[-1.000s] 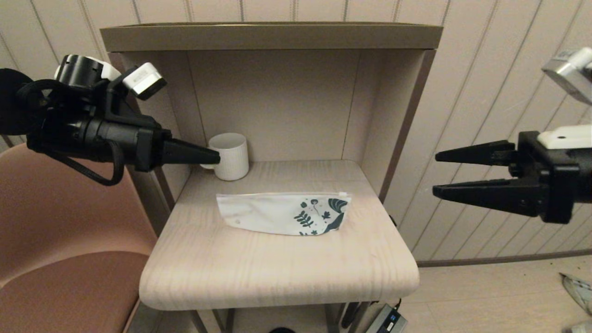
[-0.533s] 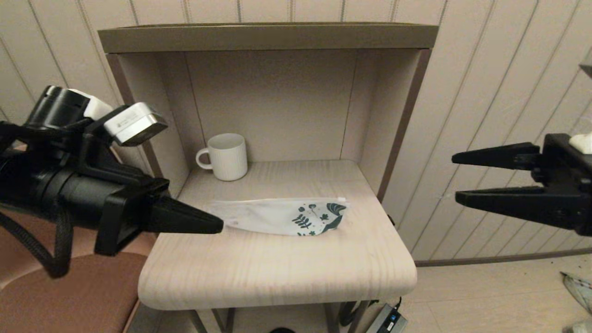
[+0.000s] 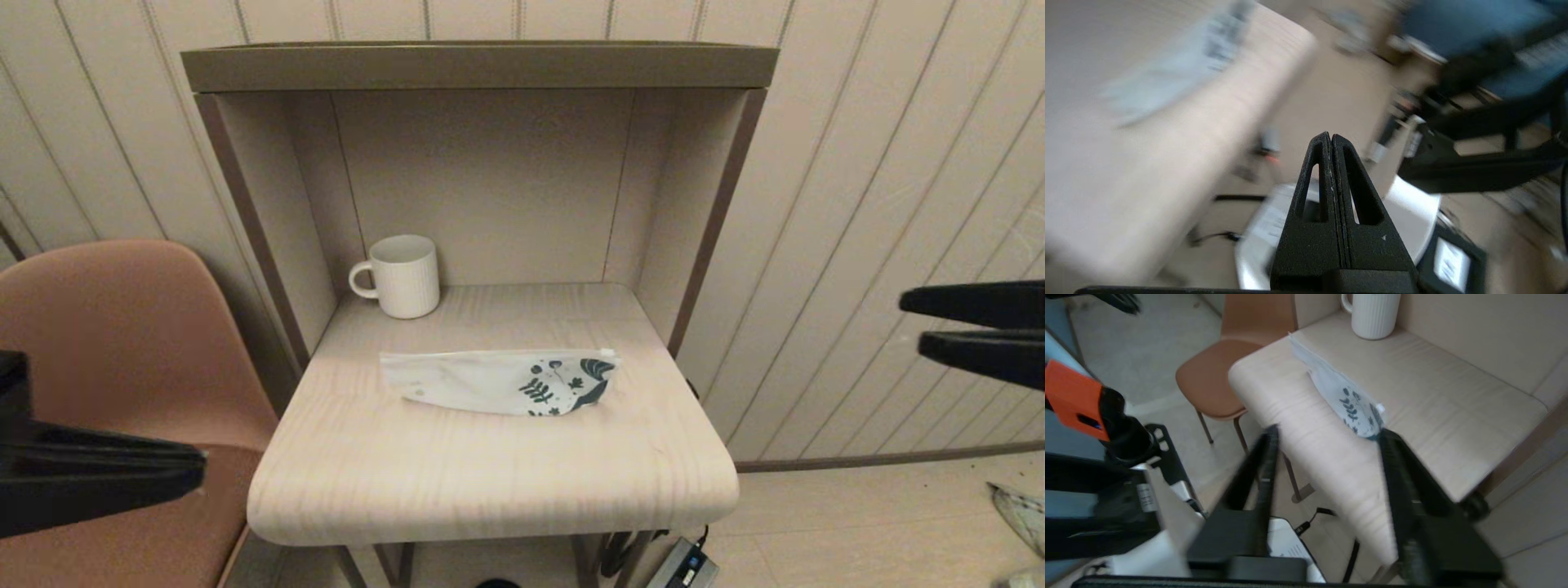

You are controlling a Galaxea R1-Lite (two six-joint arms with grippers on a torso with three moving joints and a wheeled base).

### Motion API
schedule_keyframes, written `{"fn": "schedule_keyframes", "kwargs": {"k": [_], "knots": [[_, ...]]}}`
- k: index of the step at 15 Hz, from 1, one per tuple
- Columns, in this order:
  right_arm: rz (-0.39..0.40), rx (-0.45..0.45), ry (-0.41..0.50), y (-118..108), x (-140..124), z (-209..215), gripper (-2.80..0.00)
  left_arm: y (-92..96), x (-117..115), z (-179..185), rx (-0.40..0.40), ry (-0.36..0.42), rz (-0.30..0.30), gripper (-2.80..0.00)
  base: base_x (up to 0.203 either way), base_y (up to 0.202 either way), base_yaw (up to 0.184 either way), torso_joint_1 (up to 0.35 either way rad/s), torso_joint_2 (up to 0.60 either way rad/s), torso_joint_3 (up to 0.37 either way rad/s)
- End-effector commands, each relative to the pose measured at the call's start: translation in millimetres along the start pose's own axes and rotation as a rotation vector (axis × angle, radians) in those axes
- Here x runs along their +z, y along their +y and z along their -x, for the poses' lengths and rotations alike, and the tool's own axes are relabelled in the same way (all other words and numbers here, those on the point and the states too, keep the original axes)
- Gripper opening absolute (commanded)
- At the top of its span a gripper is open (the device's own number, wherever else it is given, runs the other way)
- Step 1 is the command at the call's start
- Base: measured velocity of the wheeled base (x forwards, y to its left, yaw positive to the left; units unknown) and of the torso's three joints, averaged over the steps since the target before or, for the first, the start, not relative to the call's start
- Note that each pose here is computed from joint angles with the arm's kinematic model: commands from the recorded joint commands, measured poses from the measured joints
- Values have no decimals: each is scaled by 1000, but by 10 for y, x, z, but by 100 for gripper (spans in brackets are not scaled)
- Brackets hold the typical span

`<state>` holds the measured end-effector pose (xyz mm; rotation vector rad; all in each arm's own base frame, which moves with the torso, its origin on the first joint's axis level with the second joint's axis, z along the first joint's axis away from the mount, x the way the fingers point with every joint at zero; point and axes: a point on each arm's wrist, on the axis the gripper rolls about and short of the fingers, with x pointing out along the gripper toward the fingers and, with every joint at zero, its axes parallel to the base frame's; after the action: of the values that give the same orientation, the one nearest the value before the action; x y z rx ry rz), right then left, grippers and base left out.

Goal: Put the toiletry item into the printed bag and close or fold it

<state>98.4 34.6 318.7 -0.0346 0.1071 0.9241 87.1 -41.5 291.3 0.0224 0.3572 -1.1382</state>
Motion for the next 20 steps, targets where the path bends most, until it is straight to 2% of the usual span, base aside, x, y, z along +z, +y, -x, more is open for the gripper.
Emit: {"fn": "schedule_keyframes", "kwargs": {"k": [1, 3, 5, 8, 9, 11, 12, 13, 14, 16, 17, 19, 20], "knots": [[28, -49, -49, 286, -19, 342, -280, -510, -98, 467, 224, -139, -80, -280, 0, 0, 0, 0, 0, 0], [-4, -141, -25, 507, -136, 597, -280, -679, -210, 665, 522, -172, -44, -280, 0, 0, 0, 0, 0, 0], [-15, -258, -23, 734, -277, 838, -280, -872, -380, 848, 705, -161, -2, -280, 0, 0, 0, 0, 0, 0], [-36, -385, -15, 1070, -569, 1157, -280, -1133, -676, 1055, 847, -184, 25, -280, 0, 0, 0, 0, 0, 0], [-49, -442, 3, 1137, -715, 1221, -280, -1181, -806, 1082, 879, -175, 53, -280, 0, 0, 0, 0, 0, 0], [-91, -572, 80, 1124, -1091, 1213, -280, -1141, -1011, 1010, 1013, -165, 198, -280, 0, 0, 0, 0, 0, 0], [-127, -644, 128, 1078, -1255, 1178, -280, -1105, -1107, 940, 1065, -158, 248, -280, 0, 0, 0, 0, 0, 0], [-176, -705, 157, 1026, -1383, 1136, -280, -1092, -1241, 861, 1121, -163, 273, -280, 0, 0, 0, 0, 0, 0], [-197, -729, 162, 968, -1474, 1081, -280, -1081, -1381, 780, 1176, -167, 283, -280, 0, 0, 0, 0, 0, 0], [-177, -790, 138, 819, -1651, 943, -280, -1060, -1745, 650, 1250, -185, 204, -280, 0, 0, 0, 0, 0, 0], [-154, -846, 134, 745, -1756, 881, -280, -974, -1917, 563, 1272, -158, 166, -280, 0, 0, 0, 0, 0, 0], [-88, -981, 127, 638, -1914, 807, -280, -766, -2207, 391, 1287, -107, 135, -280, 0, 0, 0, 0, 0, 0], [-60, -1010, 129, 610, -1969, 784, -280, -686, -2301, 327, 1273, -95, 126, -280, 0, 0, 0, 0, 0, 0]]}}
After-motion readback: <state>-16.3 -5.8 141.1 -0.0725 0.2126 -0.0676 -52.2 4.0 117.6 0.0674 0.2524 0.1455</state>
